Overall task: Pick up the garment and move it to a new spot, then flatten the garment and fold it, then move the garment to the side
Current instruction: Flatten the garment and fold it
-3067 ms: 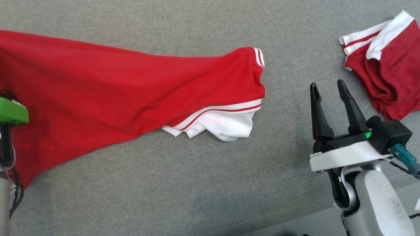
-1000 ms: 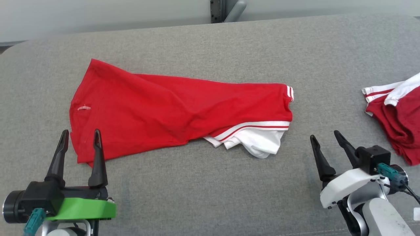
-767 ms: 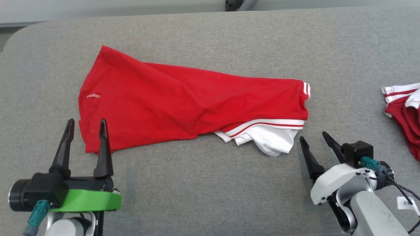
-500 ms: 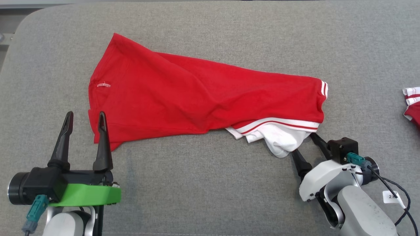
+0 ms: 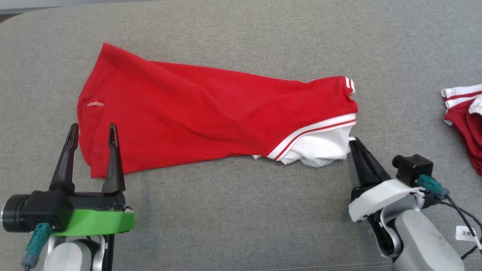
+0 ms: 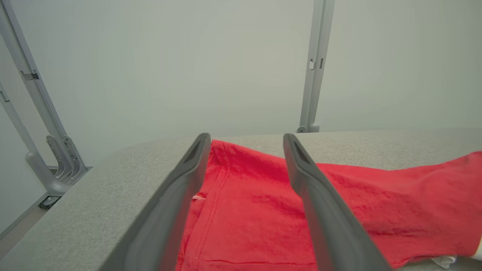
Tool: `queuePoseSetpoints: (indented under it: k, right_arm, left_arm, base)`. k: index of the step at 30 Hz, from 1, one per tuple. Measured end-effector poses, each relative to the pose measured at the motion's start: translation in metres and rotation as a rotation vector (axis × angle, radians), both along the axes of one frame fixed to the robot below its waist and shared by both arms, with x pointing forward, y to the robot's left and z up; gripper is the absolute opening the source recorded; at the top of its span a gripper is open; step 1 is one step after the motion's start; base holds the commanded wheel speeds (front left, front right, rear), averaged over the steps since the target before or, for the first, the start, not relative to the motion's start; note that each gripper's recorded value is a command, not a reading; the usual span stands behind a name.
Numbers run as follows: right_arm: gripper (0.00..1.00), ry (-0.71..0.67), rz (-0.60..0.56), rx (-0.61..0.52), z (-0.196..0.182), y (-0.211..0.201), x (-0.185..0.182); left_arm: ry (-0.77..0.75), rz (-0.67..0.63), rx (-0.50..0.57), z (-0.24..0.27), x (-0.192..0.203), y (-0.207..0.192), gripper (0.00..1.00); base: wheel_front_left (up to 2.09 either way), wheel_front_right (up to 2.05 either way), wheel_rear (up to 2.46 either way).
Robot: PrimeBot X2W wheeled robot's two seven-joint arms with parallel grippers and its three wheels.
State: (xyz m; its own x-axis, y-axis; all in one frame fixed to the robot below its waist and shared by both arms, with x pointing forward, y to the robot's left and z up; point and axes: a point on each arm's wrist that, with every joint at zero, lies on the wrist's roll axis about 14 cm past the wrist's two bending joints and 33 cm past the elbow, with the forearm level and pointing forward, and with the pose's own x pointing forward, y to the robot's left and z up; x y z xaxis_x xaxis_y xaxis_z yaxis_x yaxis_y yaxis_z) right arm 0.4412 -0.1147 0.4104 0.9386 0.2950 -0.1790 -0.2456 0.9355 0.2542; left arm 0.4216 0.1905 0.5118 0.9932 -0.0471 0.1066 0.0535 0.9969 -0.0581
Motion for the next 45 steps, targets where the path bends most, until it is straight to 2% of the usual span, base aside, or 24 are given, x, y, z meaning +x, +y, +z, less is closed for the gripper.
queuePoseSetpoints:
  k: [8, 12, 13, 14, 15, 21, 27, 35, 45]
  right_arm:
    - [0.00, -0.114, -0.182, -0.006, 0.036, -0.058, -0.002]
    - [0.00, -0.045, -0.253, 0.005, 0.027, -0.077, -0.011]
    - [0.12, -0.009, -0.262, 0.015, 0.020, -0.078, -0.014]
    - [0.49, 0.019, -0.269, 0.022, 0.015, -0.078, -0.017]
    - [1.00, 0.034, -0.273, 0.024, 0.012, -0.078, -0.019]
    - [1.00, -0.007, -0.332, 0.023, 0.018, -0.093, -0.025]
    - [1.00, -0.165, -0.351, -0.045, 0.058, -0.105, -0.024]
    - [1.00, -0.319, -0.269, -0.112, 0.109, -0.087, -0.021]
    - [1.00, -0.330, -0.199, -0.115, 0.123, -0.067, -0.028]
  left_arm:
    - [-0.017, -0.065, 0.002, 0.003, 0.014, -0.019, 1.00]
    - [-0.021, -0.094, -0.001, 0.003, 0.020, -0.029, 1.00]
    - [-0.019, -0.100, -0.003, 0.002, 0.020, -0.031, 1.00]
    - [-0.017, -0.103, -0.003, 0.002, 0.021, -0.032, 1.00]
    - [-0.013, -0.106, -0.003, 0.001, 0.022, -0.033, 1.00]
    - [-0.012, -0.098, 0.000, 0.000, 0.023, -0.032, 1.00]
    - [-0.019, -0.065, 0.002, 0.004, 0.021, -0.023, 1.00]
    - [-0.008, -0.018, -0.006, 0.006, 0.006, -0.011, 1.00]
    - [0.022, 0.002, -0.030, 0.002, -0.017, 0.000, 1.00]
  base:
    - [0.00, 0.00, 0.00]
    - [0.00, 0.00, 0.00]
    - [0.00, 0.00, 0.00]
    - [0.00, 0.00, 0.00]
    - [0.00, 0.00, 0.00]
    - [0.00, 0.00, 0.00]
    - [0.00, 0.00, 0.00]
    - [0.00, 0.00, 0.00]
    - [0.00, 0.00, 0.00]
